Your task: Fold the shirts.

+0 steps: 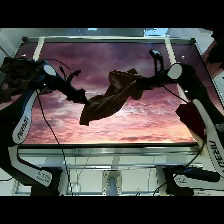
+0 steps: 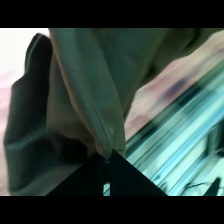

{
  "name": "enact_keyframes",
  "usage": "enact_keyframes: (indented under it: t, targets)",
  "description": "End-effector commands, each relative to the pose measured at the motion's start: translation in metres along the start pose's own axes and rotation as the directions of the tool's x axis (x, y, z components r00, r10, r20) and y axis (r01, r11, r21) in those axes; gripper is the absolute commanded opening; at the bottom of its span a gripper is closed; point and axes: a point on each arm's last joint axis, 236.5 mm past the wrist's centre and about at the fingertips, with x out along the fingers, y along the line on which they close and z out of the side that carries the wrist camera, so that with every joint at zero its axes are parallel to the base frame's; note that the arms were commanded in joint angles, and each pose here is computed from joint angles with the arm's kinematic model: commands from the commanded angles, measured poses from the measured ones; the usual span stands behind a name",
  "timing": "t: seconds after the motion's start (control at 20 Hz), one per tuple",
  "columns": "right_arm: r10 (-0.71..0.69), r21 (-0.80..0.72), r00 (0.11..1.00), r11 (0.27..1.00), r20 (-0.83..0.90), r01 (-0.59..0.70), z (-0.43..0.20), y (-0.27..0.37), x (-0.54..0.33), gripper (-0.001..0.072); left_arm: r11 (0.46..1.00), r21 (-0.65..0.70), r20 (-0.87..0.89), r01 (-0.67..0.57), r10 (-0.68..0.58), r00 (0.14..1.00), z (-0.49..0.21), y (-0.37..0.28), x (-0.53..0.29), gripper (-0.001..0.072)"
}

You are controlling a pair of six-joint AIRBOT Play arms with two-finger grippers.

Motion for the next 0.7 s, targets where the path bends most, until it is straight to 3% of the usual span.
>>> enact_keyframes:
  t: [0.0, 0.15, 0.35, 0.5, 0.65]
  targets:
    - [-0.114, -0.051, 0.977, 0.991, 0.181, 0.125, 0.026, -0.021, -0.085, 0.003, 0.955, 0.213, 0.252, 0.208, -0.26, 0.932, 0.054, -0.11, -0.072, 0.0009]
    - [-0.202, -0.049, 0.885, 0.969, 0.419, 0.244, 0.035, -0.027, -0.205, 0.0029, 0.86, 0.495, 0.434, 0.12, -0.365, 0.824, 0.055, -0.212, -0.183, 0.001]
    - [-0.259, -0.01, 0.649, 0.925, 0.716, 0.38, 0.024, -0.014, -0.351, 0.0028, 0.759, 0.612, 0.664, -0.222, -0.342, 0.665, 0.003, -0.305, -0.288, 0.0009]
    - [-0.225, 0.014, 0.459, 0.908, 0.86, 0.418, 0.025, 0.003, -0.419, 0.0027, 0.736, 0.49, 0.835, -0.468, -0.24, 0.496, -0.031, -0.33, -0.338, 0.0009]
    - [-0.242, 0.017, 0.46, 0.898, 0.854, 0.441, 0.041, -0.006, -0.408, 0.0027, 0.803, 0.207, 0.94, -0.559, -0.004, 0.342, -0.034, -0.29, -0.375, 0.0009]
